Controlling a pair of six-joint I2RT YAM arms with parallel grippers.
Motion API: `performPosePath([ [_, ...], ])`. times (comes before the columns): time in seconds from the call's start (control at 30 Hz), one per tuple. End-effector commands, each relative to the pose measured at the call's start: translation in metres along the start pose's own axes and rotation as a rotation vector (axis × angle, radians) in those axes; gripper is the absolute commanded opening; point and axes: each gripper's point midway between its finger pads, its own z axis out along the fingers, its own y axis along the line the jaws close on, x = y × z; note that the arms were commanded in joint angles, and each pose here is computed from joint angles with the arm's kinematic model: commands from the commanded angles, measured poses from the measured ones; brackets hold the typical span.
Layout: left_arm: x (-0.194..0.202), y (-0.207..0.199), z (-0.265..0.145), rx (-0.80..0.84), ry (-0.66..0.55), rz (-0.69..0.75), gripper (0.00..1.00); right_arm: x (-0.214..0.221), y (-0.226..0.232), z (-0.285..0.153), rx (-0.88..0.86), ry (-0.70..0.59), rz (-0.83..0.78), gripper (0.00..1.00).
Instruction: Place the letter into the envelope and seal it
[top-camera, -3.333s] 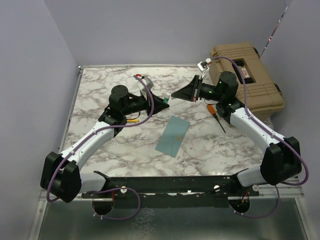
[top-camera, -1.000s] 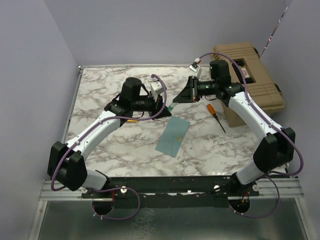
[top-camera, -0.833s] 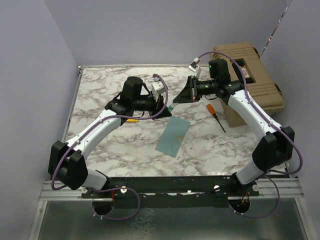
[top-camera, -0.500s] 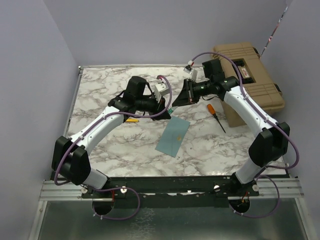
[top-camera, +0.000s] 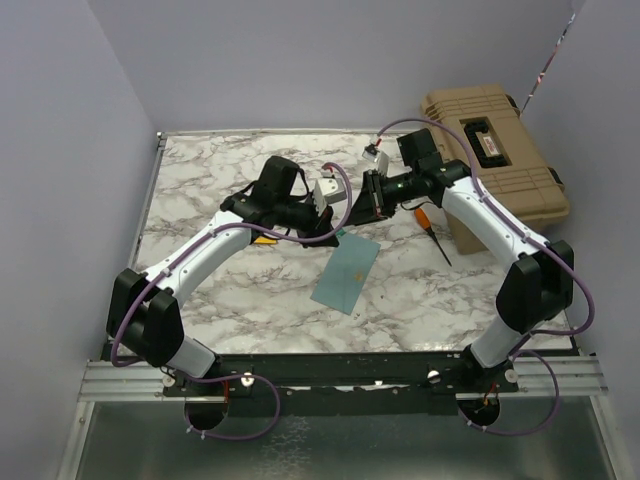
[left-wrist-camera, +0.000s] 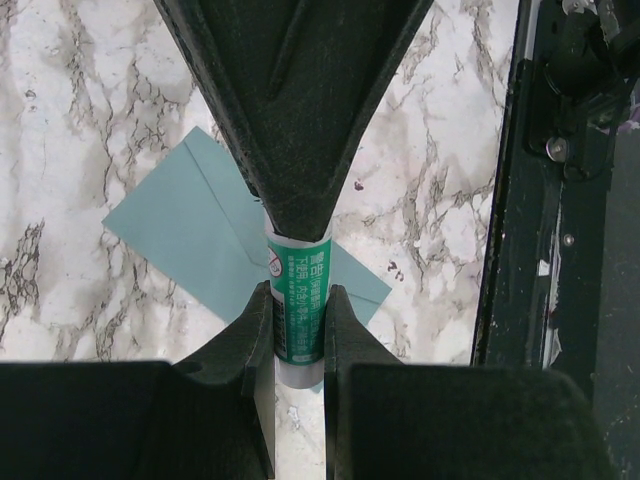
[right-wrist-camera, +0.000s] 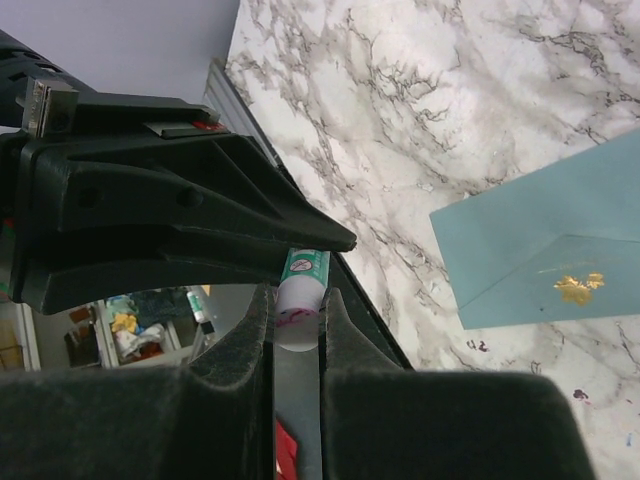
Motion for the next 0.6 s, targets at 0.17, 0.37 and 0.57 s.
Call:
performPosePath([
  [0.17,-0.109,-0.004,-0.011,-0.051,-0.264,0.346,0.0,0.049,0.033,0.021,-0.162,0.157,0.106,0.01],
  [0.37,-0.13,-0.008,-0.008,-0.062,-0.3,0.381,0.0,0.064,0.039,0.036,-0.169,0.207,0.104,0.01],
  [0.57,-0.149,-0.003,-0.012,-0.124,-0.359,0.431,0.0,0.08,0.047,0.048,-0.192,0.262,0.09,0.01],
])
